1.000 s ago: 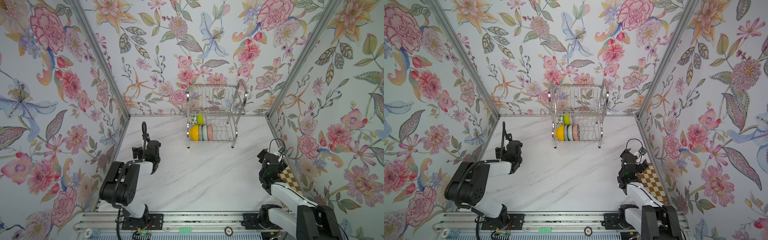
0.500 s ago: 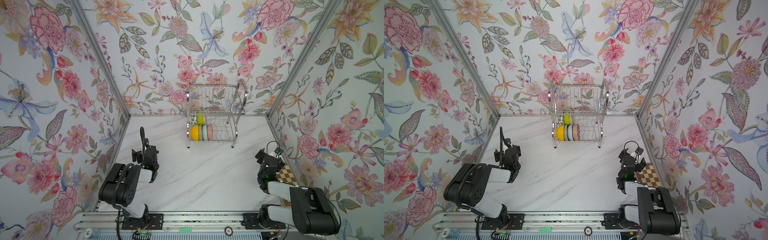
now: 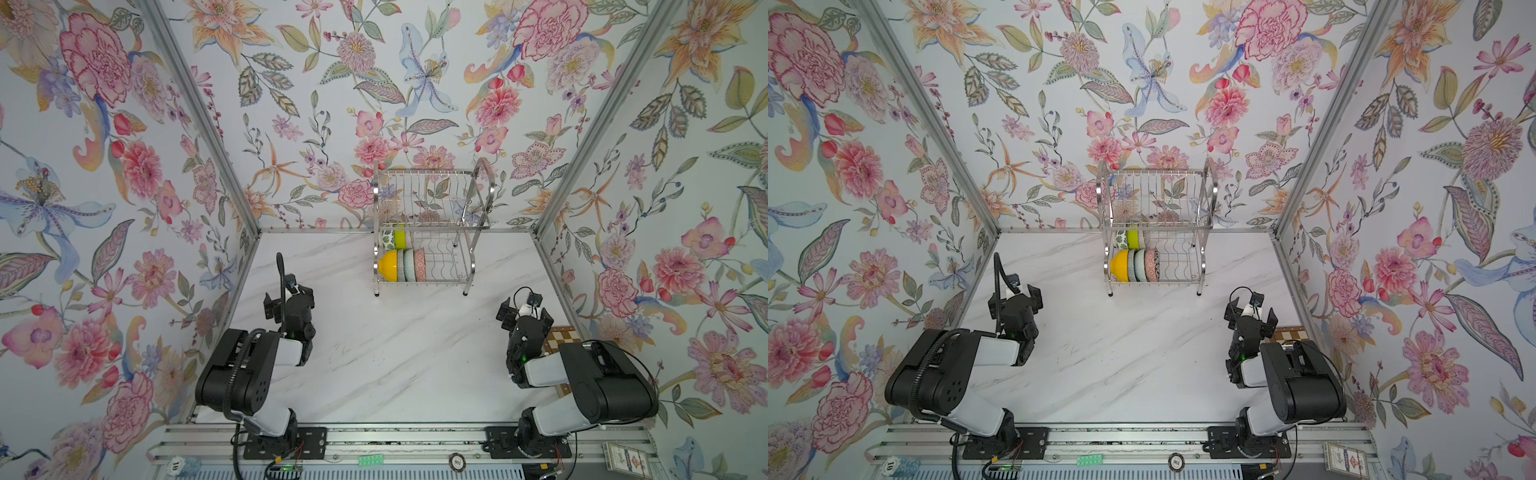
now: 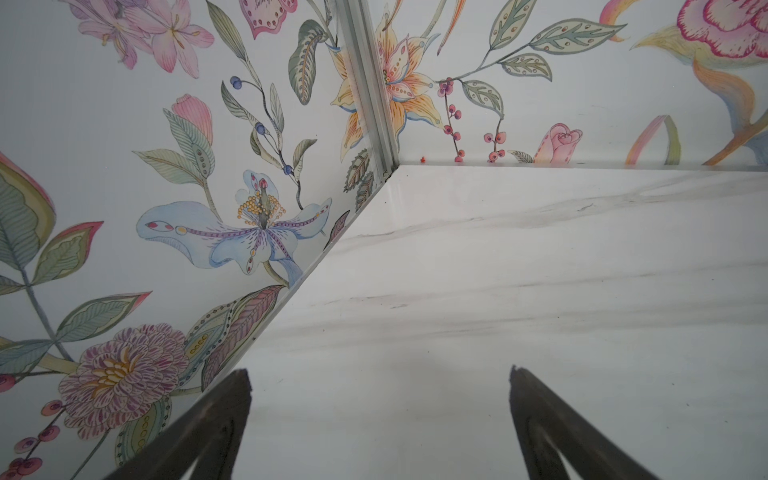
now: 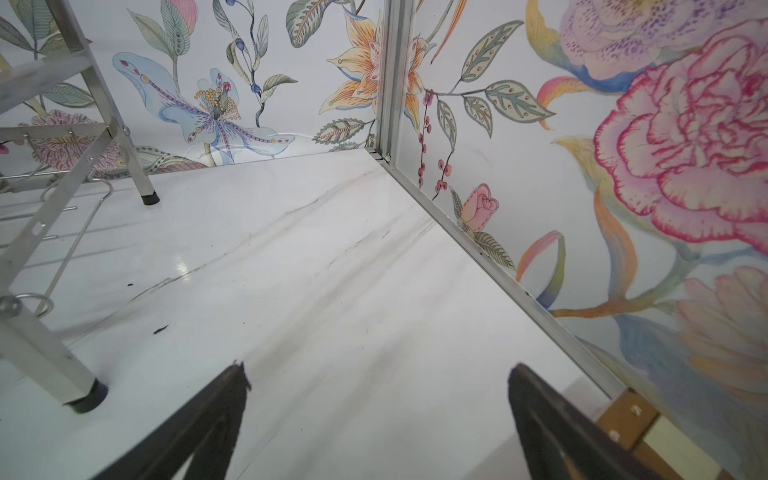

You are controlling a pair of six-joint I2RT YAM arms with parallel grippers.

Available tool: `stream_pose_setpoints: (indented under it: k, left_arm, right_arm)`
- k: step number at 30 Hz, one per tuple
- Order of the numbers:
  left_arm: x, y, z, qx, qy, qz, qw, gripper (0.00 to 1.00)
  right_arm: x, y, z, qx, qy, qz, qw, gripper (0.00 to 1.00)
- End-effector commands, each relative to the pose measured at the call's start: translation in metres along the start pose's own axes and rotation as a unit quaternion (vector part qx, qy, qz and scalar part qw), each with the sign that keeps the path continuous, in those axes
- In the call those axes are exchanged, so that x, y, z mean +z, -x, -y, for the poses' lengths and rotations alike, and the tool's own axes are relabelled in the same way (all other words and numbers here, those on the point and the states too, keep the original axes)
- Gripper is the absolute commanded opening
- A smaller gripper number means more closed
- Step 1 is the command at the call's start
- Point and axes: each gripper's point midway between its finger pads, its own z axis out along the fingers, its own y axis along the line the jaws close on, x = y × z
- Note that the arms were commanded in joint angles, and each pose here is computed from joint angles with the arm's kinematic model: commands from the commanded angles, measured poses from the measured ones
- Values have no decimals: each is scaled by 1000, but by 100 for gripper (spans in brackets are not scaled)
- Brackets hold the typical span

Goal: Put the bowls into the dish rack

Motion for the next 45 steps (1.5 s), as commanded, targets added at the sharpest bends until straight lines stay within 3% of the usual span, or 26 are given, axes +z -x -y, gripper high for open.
stream_pose_setpoints:
  k: [1,5,11,14,16,18,26,45]
  left_arm:
    - [2,7,1,-14,-6,5,1000,99]
    - [0,5,-1,-17,-6,8,1000,99]
    - [-26,22,-5,-56,-48,83,994,99]
    - [-31,2,0,-50,-80,68,993,99]
    - [-31,2,4,-35,-75,90,993,99]
    - [-29,-4,6,-35,-83,62,994,99]
    - [-19,-6,5,-42,-81,49,995,99]
    - [-18,-4,4,-44,-81,52,994,99]
  right_arm:
    - [0,25,0,19,7,47,999,99]
    - [-1,26,0,22,9,52,998,99]
    - [-1,25,3,33,14,51,998,99]
    - [1,16,-5,31,43,39,998,99]
    - [6,18,-1,22,17,54,998,99]
    - [9,16,-4,24,21,35,999,99]
    - [34,6,5,50,16,-22,998,99]
    - [34,6,6,51,15,-21,998,99]
